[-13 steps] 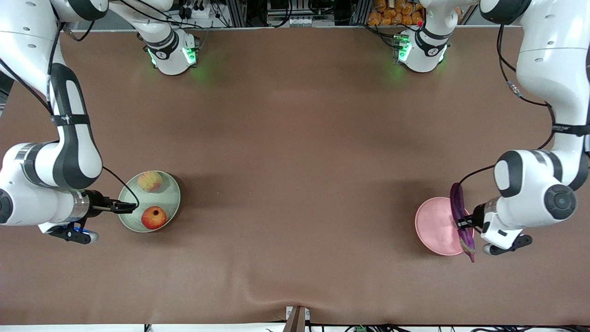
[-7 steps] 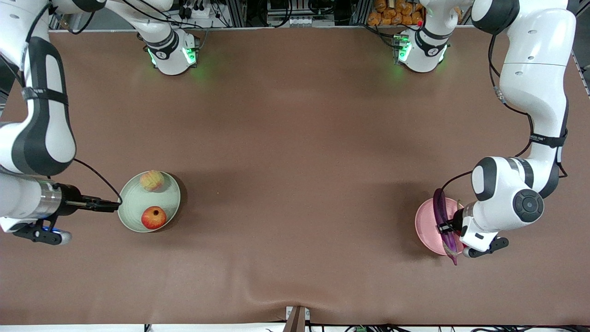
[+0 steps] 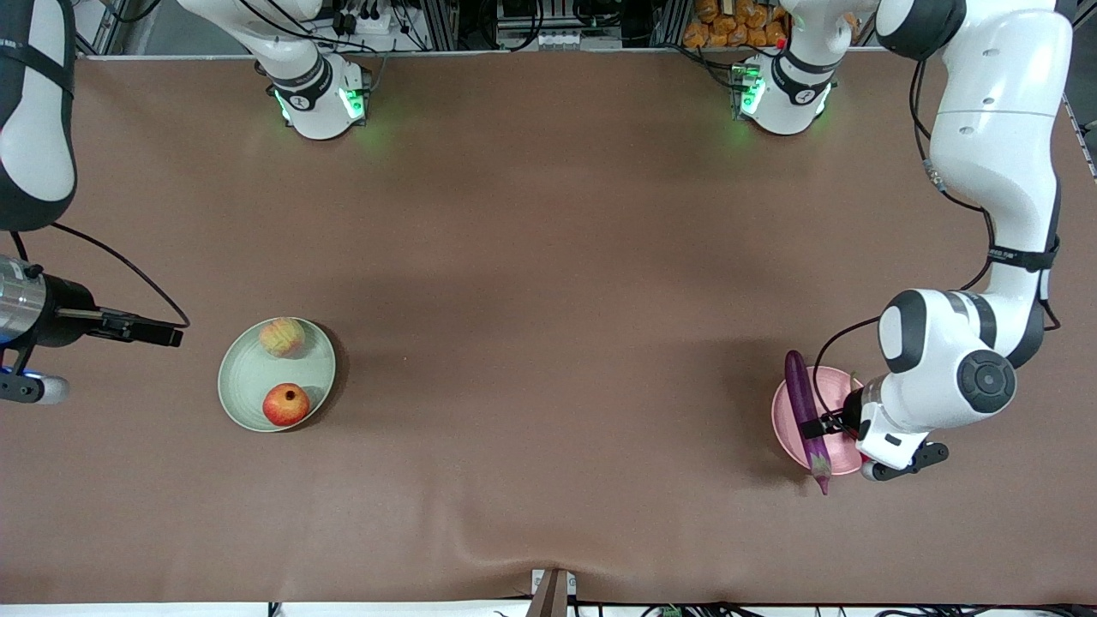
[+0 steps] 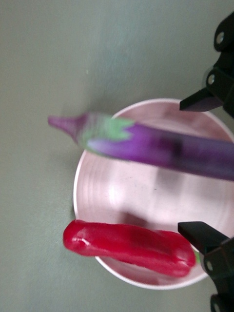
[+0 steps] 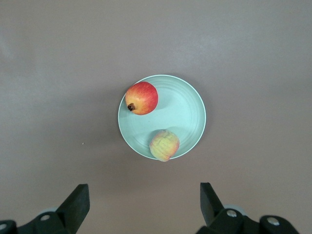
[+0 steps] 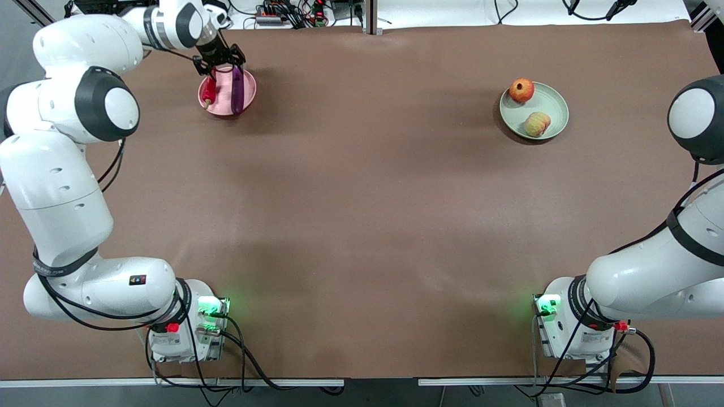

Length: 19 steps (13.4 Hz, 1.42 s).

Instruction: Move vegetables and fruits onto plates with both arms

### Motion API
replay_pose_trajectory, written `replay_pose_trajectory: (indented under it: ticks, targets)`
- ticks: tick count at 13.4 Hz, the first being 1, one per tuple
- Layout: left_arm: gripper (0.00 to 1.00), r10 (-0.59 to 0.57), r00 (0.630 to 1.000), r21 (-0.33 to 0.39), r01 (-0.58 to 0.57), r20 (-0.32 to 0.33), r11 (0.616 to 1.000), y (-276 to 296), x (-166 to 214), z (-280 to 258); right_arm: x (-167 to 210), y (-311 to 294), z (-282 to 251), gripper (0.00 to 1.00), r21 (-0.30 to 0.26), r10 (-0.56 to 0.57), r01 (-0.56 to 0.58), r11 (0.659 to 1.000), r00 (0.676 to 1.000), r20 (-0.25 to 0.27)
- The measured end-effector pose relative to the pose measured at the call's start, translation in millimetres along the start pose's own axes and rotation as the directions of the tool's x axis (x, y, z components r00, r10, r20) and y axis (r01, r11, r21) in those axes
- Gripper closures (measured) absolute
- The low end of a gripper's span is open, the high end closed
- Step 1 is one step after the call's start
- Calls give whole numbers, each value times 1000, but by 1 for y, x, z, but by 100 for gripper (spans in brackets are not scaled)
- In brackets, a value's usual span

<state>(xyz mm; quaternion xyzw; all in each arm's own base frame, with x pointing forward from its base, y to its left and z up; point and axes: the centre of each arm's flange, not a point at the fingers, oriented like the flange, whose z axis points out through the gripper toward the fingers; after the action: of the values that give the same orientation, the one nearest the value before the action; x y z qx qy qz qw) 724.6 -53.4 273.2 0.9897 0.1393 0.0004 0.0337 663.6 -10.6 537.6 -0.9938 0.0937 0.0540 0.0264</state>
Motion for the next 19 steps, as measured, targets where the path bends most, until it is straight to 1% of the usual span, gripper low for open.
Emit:
replay_pose_trajectory:
  ticks: [2, 4, 6, 9, 10, 11, 13, 15, 17, 19]
  targets:
    - [0, 7, 999, 32, -9, 36, 999, 2, -11, -68, -2, 3, -12, 0, 0, -7, 7, 1000, 1000, -5]
    - [0, 8, 999, 62, -11, 50, 998, -2, -34, -154, -8, 5, -28, 0, -5, -7, 7, 1000, 1000, -5]
    - [0, 10, 999, 79, -12, 38, 997, -5, -62, -227, -16, 5, -45, 0, -8, -11, 11, 1000, 1000, -3]
    - [0, 10, 1000, 90, -11, 13, 996, -10, -96, -294, -43, 1, -76, 0, -9, -47, 47, 999, 999, 0]
    - [0, 10, 1000, 91, -10, -2, 996, -12, -105, -312, -57, -3, -88, 0, -11, -73, 74, 997, 997, 15]
    - [0, 15, 1000, 88, -13, -22, 996, -13, -114, -329, -73, -9, -99, 0, -15, -95, 95, 995, 995, 16]
    - [0, 38, 998, 83, -33, -59, 996, -14, -132, -360, -97, -13, -113, 0, -20, -118, 118, 993, 993, -12]
    - [0, 73, 994, 68, -67, -78, 995, -12, -151, -384, -113, -5, -115, 0, -24, -136, 135, 991, 990, -42]
    - [0, 103, 992, 56, -100, -71, 993, -12, -164, -389, -127, 5, -109, 0, -30, -165, 164, 986, 984, -63]
    - [0, 115, 992, 67, -111, -46, 992, -11, -180, -381, -139, 6, -105, 0, -34, -178, 176, 984, 981, -73]
